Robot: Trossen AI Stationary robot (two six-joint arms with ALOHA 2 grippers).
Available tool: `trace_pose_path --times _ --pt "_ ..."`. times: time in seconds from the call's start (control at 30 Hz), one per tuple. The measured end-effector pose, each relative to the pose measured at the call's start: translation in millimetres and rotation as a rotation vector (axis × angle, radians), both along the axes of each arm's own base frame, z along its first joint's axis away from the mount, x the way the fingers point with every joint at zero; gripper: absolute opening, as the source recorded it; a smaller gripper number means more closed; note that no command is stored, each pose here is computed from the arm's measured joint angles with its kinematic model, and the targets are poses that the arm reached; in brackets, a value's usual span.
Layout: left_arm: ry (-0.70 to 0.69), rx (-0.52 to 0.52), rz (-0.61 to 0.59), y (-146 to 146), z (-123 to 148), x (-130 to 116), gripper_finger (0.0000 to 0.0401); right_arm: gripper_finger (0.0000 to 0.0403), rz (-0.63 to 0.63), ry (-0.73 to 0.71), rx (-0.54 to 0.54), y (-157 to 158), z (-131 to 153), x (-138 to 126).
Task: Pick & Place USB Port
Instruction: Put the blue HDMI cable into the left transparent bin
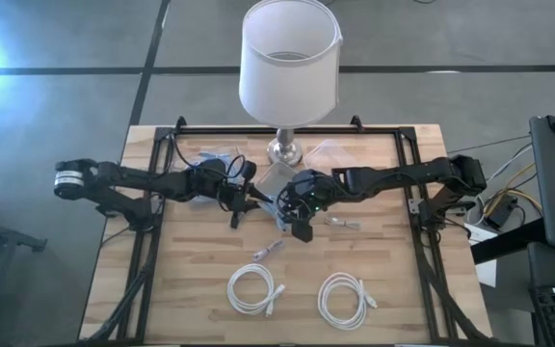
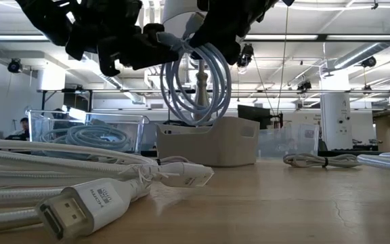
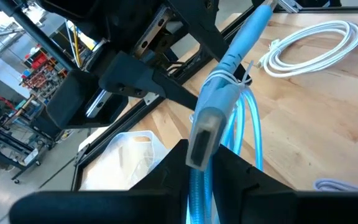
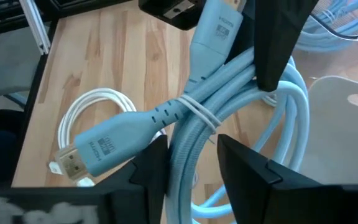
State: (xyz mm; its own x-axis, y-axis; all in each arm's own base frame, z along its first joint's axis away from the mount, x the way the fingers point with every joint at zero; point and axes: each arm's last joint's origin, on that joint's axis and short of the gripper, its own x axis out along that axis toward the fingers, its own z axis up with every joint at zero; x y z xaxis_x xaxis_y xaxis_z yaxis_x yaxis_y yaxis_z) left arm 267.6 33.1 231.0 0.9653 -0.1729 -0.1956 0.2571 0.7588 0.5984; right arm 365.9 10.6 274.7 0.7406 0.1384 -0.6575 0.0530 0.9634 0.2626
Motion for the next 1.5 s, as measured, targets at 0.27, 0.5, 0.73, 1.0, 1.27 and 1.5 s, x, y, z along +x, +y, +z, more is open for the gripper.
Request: trace_pose_path --times 0.27,0.5,0.73,1.0,1.27,1.5 --pt "-0.014 0.000 0.003 -0.8 4.6 -2.7 0.0049 0.0159 -0.007 0.020 -0.005 -0.5 -0.4 -1.3" --pt "-0.019 -0.011 0.020 -0.9 7.6 -4.7 0.0048 0.0161 -0.005 0.024 -0.041 -1.2 0.9 -1.6" --pt "-0.017 -0.002 0.066 -1.3 13.0 -10.2 0.0048 0.0153 0.002 0.044 -0.064 -1.7 9.2 -2.7" --pt "-0.021 0.004 0.120 -1.2 23.5 -21.7 0.0047 0.0159 -0.109 0.167 -0.177 -5.9 17.5 -13.4" --pt "0.039 -0.030 0.269 0.9 26.2 -33.2 0.0047 0.0164 -0.163 0.196 -0.239 -8.7 26.0 -20.6" --pt "-0.009 -0.071 0.435 3.4 38.5 -45.4 0.0047 0.0166 -0.160 0.199 -0.244 -8.7 25.6 -20.7"
